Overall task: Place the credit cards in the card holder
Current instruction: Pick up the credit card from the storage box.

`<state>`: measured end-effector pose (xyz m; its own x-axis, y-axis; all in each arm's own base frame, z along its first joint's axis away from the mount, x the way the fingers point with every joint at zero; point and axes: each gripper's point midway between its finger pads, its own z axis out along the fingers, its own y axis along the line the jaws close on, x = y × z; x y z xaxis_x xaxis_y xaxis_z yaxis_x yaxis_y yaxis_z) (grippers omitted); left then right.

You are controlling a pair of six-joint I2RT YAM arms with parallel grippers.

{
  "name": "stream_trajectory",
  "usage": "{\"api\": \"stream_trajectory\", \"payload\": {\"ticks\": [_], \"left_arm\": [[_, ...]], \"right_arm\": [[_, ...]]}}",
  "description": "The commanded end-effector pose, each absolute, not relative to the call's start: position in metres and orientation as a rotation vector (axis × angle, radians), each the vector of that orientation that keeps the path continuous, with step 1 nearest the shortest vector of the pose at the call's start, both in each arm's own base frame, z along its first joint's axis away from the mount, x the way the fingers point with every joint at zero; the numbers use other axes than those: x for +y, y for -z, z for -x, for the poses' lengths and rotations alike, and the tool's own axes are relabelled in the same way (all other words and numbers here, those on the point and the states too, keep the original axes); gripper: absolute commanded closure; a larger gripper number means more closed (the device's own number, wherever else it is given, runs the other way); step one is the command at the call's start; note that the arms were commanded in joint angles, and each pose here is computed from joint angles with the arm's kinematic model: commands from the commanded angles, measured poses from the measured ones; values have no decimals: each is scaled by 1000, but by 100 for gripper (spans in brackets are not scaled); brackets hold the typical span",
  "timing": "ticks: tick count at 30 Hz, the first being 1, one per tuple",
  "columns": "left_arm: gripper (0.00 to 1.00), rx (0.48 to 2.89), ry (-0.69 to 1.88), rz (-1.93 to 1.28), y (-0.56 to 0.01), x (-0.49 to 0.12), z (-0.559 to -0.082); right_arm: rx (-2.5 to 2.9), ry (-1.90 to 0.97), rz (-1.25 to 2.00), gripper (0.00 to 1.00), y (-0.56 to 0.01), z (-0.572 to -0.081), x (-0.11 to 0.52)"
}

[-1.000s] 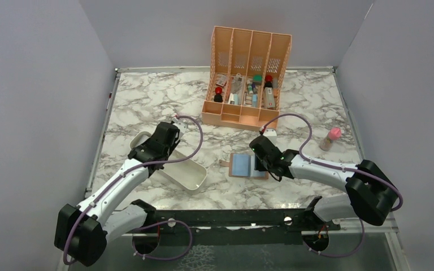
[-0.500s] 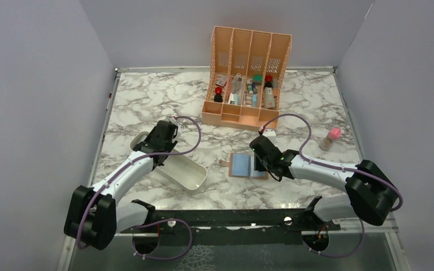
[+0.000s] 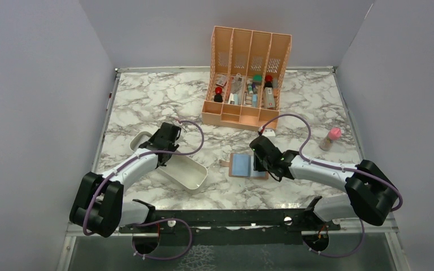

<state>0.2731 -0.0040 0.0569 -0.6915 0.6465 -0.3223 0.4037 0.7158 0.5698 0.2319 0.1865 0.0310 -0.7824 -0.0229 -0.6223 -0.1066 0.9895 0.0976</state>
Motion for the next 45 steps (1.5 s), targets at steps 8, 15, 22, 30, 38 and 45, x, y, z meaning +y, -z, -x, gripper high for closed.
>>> {"api": "stream_trajectory", "payload": {"ticks": [8, 15, 22, 30, 38, 45], "left_arm": [[59, 2307, -773, -758, -86, 7, -297], [66, 2258, -794, -729, -101, 11, -300], [72, 2235, -763, -721, -107, 7, -300], [92, 2230, -656, -717, -112, -5, -300], [100, 2223, -431, -668, -131, -30, -294], [100, 2176, -311, -530, -166, -40, -291]], "right_arm": [[2448, -211, 110, 69, -35, -234, 190], [2445, -208, 108, 69, -34, -233, 188], [2446, -205, 107, 69, -34, -232, 187], [2443, -202, 108, 69, -34, -233, 187], [2449, -202, 117, 69, -33, -233, 188], [2458, -211, 125, 69, -30, -233, 191]]}}
